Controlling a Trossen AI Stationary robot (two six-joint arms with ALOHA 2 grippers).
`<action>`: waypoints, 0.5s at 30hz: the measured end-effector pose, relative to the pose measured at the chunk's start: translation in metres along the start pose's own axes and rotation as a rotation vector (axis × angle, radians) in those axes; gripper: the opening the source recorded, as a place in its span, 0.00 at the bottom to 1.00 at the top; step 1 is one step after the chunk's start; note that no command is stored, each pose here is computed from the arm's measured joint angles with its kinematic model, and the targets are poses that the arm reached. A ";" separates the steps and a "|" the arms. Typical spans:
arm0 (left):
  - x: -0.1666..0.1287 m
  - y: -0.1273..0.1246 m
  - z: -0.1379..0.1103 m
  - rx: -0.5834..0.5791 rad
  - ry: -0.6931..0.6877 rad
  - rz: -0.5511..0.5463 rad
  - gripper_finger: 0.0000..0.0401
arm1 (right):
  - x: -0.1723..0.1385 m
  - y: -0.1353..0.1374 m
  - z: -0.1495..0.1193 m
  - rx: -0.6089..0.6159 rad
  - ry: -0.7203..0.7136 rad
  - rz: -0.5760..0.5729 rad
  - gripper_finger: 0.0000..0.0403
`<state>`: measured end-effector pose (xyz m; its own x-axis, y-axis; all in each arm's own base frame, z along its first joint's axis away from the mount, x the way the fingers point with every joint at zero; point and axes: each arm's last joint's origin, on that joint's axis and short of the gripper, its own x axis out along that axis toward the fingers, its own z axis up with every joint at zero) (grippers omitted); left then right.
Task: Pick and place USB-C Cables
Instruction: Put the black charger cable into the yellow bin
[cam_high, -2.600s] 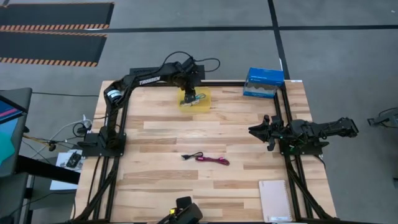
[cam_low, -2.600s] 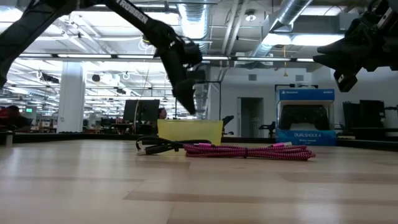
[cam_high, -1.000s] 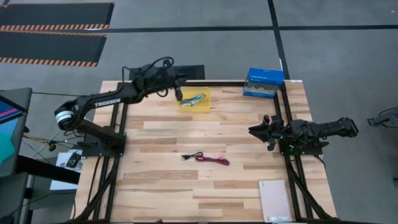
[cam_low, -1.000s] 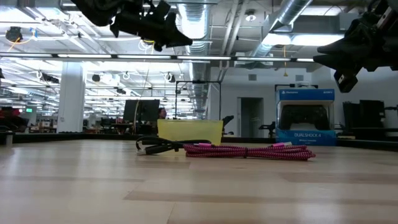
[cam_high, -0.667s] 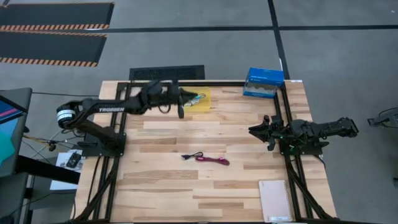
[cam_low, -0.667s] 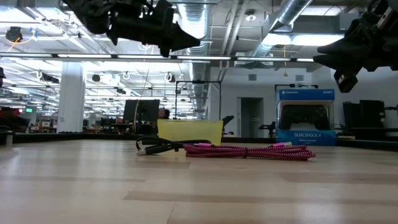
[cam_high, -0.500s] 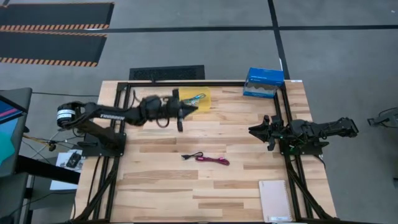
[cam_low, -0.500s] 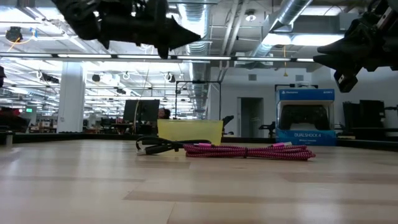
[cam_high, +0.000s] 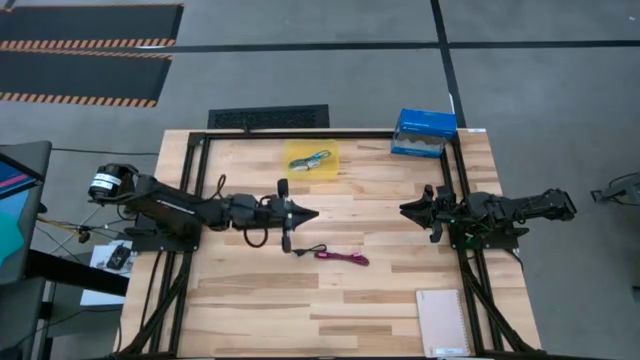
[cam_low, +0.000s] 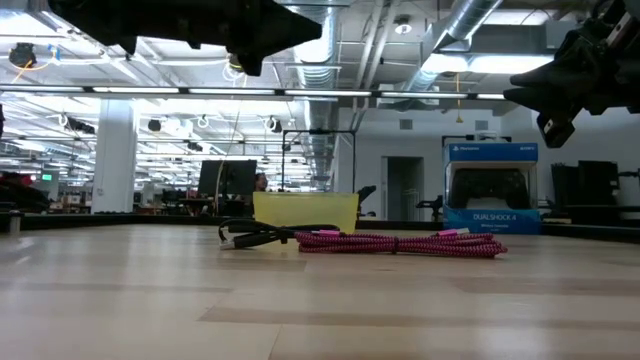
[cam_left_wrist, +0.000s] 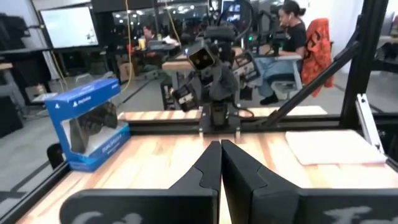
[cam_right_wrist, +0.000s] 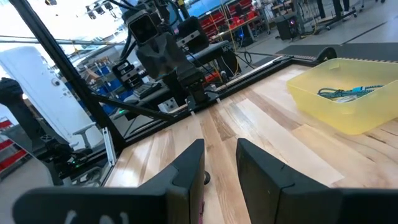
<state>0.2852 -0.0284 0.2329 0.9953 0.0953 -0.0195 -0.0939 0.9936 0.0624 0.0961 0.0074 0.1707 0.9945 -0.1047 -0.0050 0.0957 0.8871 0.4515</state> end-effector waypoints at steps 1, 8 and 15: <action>0.000 0.000 -0.001 -0.003 0.006 0.001 0.00 | 0.000 0.000 0.000 0.000 0.000 0.000 0.29; 0.000 -0.001 -0.009 -0.005 0.094 -0.004 0.00 | 0.000 0.000 0.000 0.000 0.000 0.000 0.29; -0.003 -0.005 -0.022 -0.018 0.221 -0.014 0.00 | 0.000 0.000 0.000 0.000 0.000 0.000 0.29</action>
<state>0.2826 -0.0321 0.2105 0.9668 0.0905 -0.2388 -0.0826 0.9957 0.0430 0.0961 0.0074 0.1707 0.9945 -0.1048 -0.0050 0.0958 0.8871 0.4515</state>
